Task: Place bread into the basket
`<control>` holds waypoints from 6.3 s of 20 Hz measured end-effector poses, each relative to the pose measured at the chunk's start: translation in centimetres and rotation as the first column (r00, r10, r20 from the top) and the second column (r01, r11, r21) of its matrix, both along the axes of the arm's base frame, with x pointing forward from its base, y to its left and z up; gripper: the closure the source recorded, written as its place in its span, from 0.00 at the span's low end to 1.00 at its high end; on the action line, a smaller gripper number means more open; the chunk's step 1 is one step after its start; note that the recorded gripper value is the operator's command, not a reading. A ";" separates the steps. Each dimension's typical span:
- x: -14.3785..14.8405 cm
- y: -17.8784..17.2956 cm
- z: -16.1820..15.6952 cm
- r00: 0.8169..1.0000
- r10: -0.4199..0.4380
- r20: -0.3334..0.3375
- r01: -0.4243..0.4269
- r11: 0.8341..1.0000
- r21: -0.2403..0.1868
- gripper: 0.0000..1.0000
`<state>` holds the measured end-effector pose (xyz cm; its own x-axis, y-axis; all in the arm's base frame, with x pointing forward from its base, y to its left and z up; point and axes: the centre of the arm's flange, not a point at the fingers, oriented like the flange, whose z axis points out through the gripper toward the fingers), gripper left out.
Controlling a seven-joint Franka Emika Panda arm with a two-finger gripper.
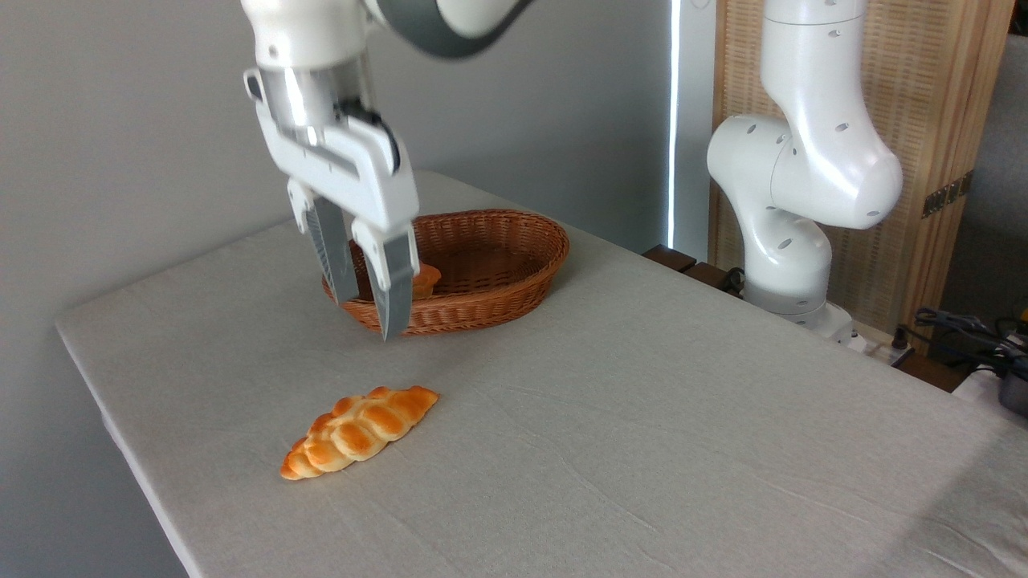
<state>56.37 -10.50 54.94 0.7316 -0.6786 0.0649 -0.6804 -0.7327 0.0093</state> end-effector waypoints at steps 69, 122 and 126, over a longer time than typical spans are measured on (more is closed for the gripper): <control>-15.9 -16.3 -8.8 0.883 -0.332 -0.333 0.341 0.940 -0.032 0.00; -1.8 4.9 7.5 0.998 -0.025 -0.056 0.027 0.999 0.019 0.00; -1.7 4.9 7.5 0.998 -0.025 -0.054 0.026 0.999 0.019 0.00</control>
